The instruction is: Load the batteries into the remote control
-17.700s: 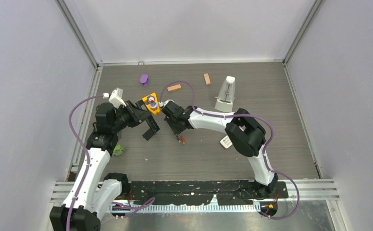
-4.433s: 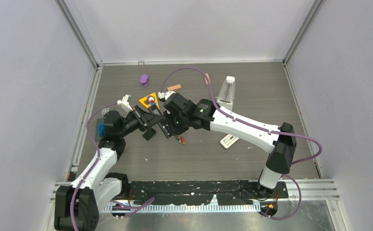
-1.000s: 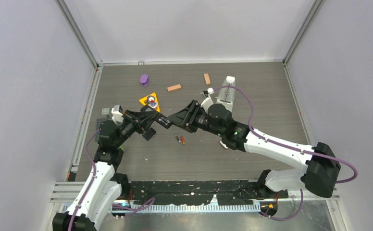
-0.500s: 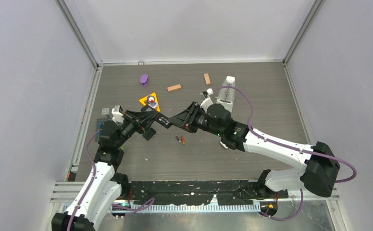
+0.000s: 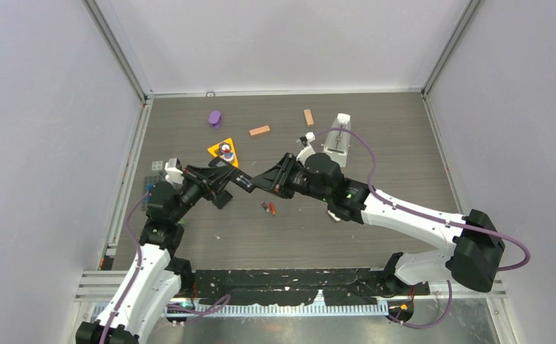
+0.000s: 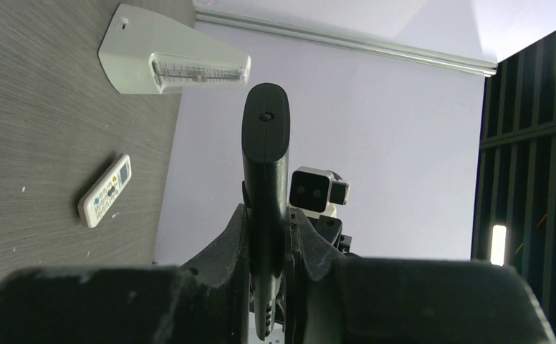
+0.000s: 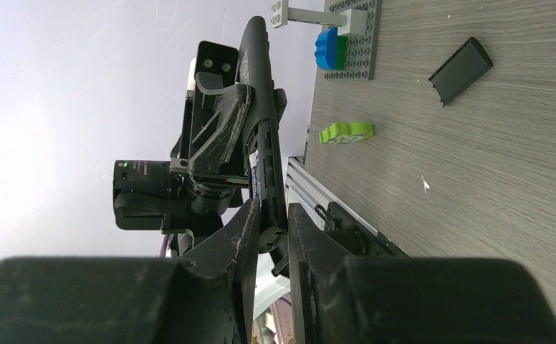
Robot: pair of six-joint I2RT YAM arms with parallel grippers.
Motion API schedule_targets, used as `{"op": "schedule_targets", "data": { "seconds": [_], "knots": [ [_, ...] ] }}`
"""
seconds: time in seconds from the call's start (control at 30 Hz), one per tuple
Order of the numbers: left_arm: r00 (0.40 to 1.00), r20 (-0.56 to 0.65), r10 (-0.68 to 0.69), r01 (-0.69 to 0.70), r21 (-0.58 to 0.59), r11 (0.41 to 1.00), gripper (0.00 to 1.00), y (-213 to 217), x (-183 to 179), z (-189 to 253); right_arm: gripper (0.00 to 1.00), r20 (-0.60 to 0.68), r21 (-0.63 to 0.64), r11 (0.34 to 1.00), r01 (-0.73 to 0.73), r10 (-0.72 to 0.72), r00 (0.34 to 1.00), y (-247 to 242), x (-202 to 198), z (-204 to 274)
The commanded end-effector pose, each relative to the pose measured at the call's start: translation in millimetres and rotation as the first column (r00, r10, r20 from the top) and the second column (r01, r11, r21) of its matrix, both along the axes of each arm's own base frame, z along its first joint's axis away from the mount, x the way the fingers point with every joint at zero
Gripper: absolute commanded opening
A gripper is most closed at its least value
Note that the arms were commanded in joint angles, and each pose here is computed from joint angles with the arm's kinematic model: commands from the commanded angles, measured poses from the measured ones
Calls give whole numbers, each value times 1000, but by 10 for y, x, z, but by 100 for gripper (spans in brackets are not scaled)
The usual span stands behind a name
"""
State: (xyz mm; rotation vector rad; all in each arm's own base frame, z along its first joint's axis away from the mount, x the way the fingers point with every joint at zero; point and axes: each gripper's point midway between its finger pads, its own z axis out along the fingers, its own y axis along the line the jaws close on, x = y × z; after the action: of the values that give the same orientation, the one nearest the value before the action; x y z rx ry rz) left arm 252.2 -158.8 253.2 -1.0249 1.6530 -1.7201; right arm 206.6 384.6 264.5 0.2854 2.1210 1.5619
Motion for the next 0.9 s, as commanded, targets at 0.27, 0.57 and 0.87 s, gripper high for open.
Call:
{"op": "schedule_targets", "data": {
  "seconds": [0.27, 0.57, 0.87],
  "knots": [
    [945, 317, -83, 14, 212, 977, 0, -84, -124, 458, 48, 76, -152, 988, 7, 5, 997, -75, 5, 0],
    [869, 461, -182, 48, 286, 957, 0, -182, -219, 632, 64, 124, -172, 985, -30, 52, 991, -39, -13, 42],
    [914, 385, -130, -52, 428, 903, 0, -20, -161, 387, 76, 202, -142, 989, -47, 75, 976, -86, -66, 341]
  ]
}}
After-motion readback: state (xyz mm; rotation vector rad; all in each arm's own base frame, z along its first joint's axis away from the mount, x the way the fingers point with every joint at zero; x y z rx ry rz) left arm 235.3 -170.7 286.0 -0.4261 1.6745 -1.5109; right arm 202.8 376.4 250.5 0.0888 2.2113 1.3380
